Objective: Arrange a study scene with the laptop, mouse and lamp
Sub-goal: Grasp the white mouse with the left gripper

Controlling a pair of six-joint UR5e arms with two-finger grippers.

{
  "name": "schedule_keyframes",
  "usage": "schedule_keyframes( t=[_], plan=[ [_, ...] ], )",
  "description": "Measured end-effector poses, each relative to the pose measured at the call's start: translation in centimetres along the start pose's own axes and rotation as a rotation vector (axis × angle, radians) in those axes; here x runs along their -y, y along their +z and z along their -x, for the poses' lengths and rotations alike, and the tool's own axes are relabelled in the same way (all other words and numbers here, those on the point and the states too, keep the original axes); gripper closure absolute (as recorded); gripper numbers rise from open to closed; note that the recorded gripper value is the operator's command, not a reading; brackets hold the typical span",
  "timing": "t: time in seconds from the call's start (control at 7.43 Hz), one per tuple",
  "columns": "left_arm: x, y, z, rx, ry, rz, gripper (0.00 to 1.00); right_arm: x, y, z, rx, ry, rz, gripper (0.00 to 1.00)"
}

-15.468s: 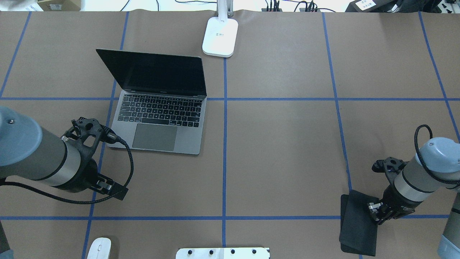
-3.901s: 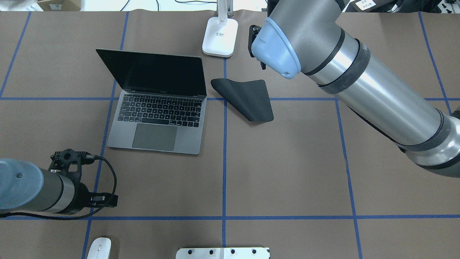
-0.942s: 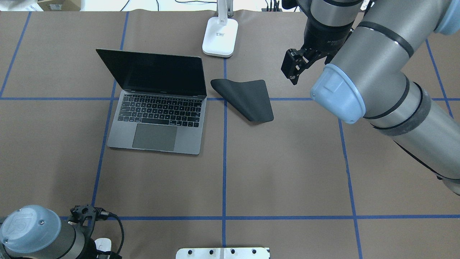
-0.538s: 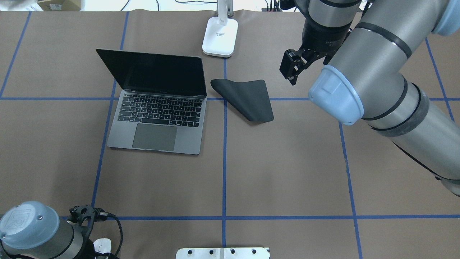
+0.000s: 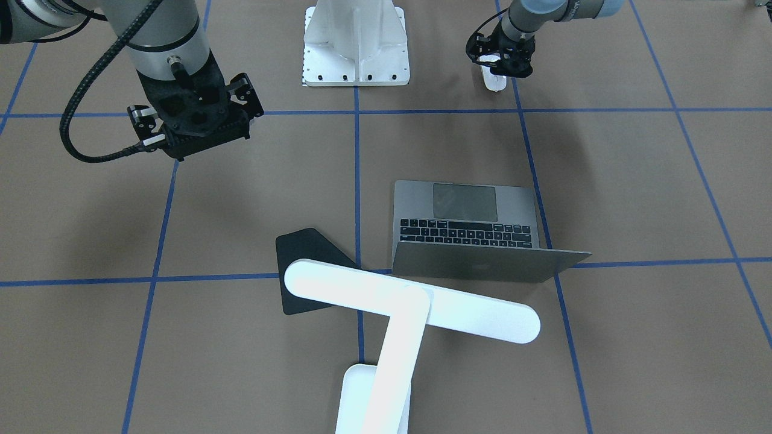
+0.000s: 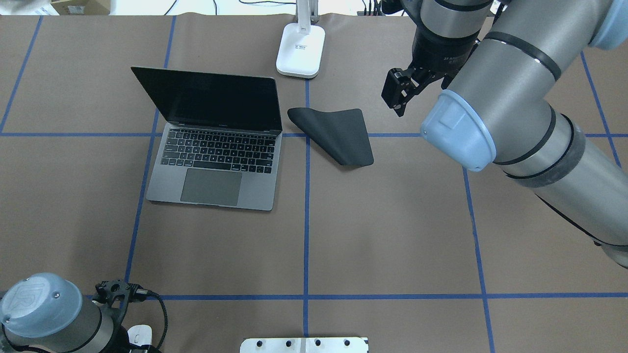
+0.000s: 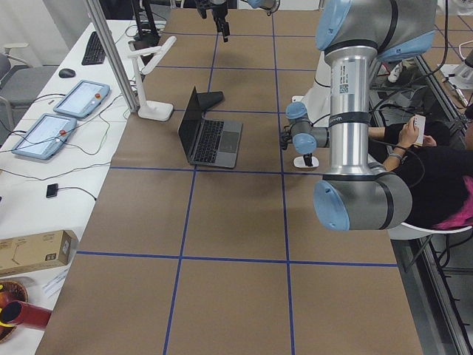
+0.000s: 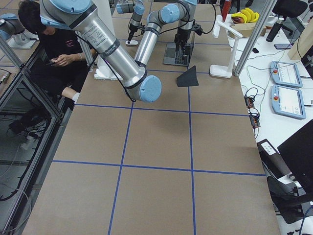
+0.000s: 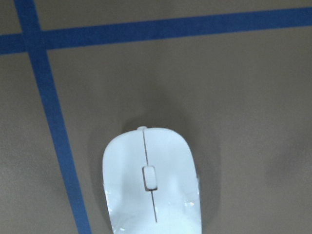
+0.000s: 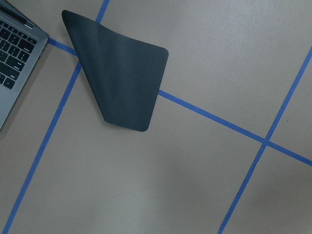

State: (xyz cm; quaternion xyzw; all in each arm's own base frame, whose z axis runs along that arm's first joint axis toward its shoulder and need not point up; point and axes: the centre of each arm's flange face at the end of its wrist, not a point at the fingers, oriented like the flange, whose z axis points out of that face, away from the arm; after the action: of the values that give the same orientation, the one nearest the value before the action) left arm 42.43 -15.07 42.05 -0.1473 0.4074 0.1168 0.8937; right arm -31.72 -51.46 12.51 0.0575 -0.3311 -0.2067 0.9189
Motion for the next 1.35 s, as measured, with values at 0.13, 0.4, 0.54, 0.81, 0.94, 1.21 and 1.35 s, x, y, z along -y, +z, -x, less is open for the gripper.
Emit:
schedule_keyframes(
  t=[0.13,0.4,0.54,0.81,0.94,1.21,1.35],
  plan=[
    [0.05,0.15,0.01,0.002,0.0,0.001,0.07,0.01,0.02,0.07,-0.005,-0.002,-0.002,0.0],
    [0.24,0.29,0.15,0.005,0.018,0.001,0.07,-0.01,0.09,0.25,-0.007,-0.005,-0.002,0.0],
    [0.3,0.33,0.19,0.007,0.026,0.0,0.08,-0.01,0.1,0.32,-0.008,-0.007,-0.002,0.0],
    [0.4,0.46,0.21,0.008,0.03,0.0,0.09,0.0,0.08,0.37,-0.01,-0.008,-0.003,0.0],
    [0.48,0.57,0.29,0.01,0.03,-0.001,0.09,0.0,0.07,0.41,-0.01,-0.008,-0.004,0.0],
    [0.72,0.58,0.42,0.012,0.028,-0.004,0.16,0.0,0.09,0.48,-0.01,-0.009,-0.004,0.0],
    [0.81,0.62,0.45,0.013,0.027,-0.005,0.19,-0.01,0.11,0.51,-0.01,-0.009,-0.003,0.0]
  ],
)
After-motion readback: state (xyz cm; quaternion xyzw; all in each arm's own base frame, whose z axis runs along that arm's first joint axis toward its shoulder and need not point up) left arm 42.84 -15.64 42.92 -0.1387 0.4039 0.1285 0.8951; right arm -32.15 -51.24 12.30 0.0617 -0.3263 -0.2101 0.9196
